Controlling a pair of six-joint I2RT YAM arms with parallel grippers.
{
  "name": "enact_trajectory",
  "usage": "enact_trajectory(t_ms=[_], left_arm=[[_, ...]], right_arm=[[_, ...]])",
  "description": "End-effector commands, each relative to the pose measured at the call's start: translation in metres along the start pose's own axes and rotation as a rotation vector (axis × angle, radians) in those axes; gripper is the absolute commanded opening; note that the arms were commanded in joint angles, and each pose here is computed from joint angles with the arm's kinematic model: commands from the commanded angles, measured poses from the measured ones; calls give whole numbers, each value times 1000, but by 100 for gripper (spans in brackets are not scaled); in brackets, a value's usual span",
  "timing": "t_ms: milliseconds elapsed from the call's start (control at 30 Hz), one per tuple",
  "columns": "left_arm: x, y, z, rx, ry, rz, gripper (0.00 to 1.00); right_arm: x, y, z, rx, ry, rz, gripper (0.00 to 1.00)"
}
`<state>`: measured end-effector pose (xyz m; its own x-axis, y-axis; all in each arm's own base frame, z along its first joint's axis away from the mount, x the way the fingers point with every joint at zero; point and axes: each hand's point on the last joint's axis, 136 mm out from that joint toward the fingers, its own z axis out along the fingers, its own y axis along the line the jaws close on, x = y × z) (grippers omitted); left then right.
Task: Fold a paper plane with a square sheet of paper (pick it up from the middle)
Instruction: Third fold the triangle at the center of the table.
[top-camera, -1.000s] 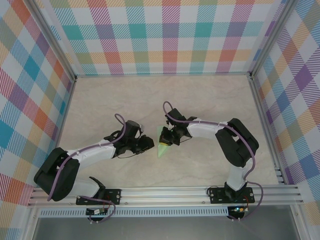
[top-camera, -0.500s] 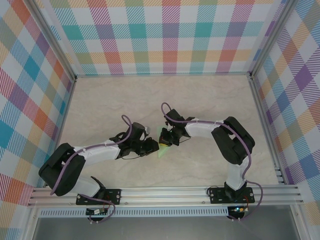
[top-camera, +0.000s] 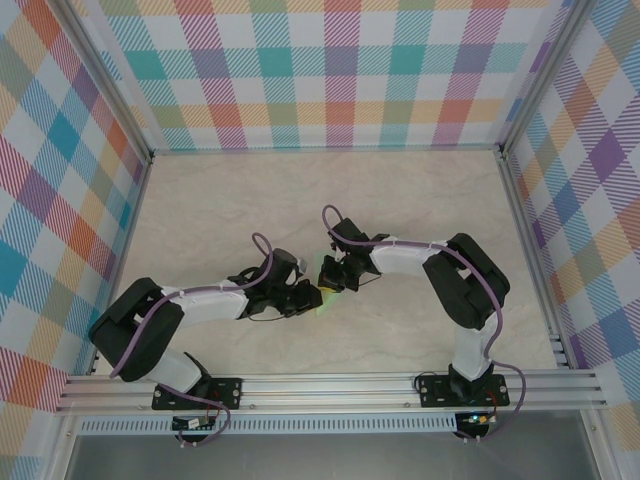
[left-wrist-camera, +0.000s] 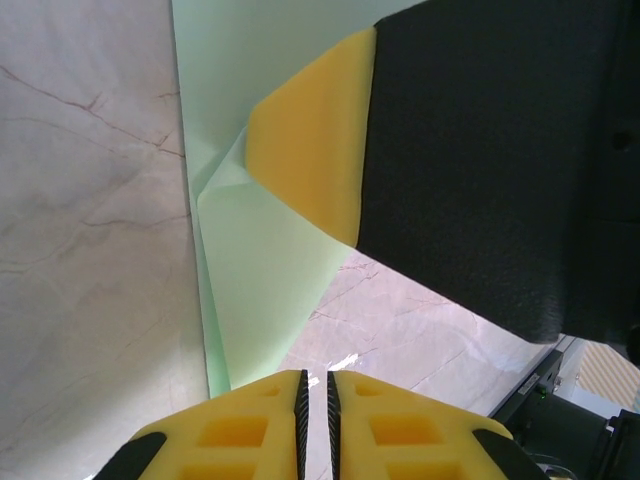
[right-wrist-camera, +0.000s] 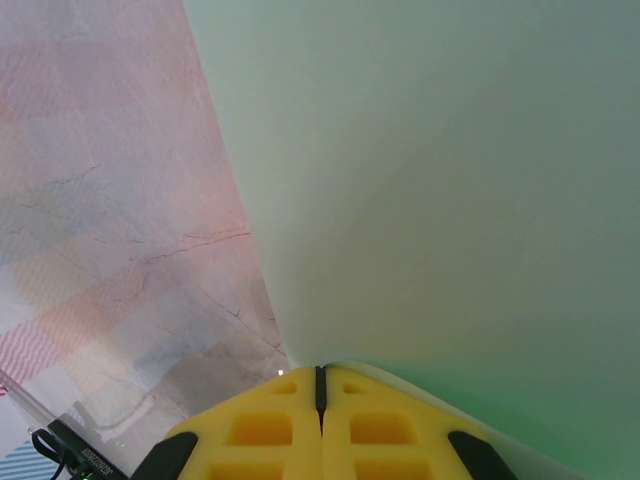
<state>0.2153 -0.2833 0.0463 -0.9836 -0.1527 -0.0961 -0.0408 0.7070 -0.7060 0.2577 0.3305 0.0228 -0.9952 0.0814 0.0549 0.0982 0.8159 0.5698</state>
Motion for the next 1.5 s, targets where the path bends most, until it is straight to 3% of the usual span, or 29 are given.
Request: enact_trajectory(t_ms=[0,1467], left_arm=[[3,-12,5,24,20,22,16],[10,19,22,-87,59,-11,15]], right_arm=[[-4,4,2,0,-7,-16,5],[-5,4,8,-2,6,-25,5]])
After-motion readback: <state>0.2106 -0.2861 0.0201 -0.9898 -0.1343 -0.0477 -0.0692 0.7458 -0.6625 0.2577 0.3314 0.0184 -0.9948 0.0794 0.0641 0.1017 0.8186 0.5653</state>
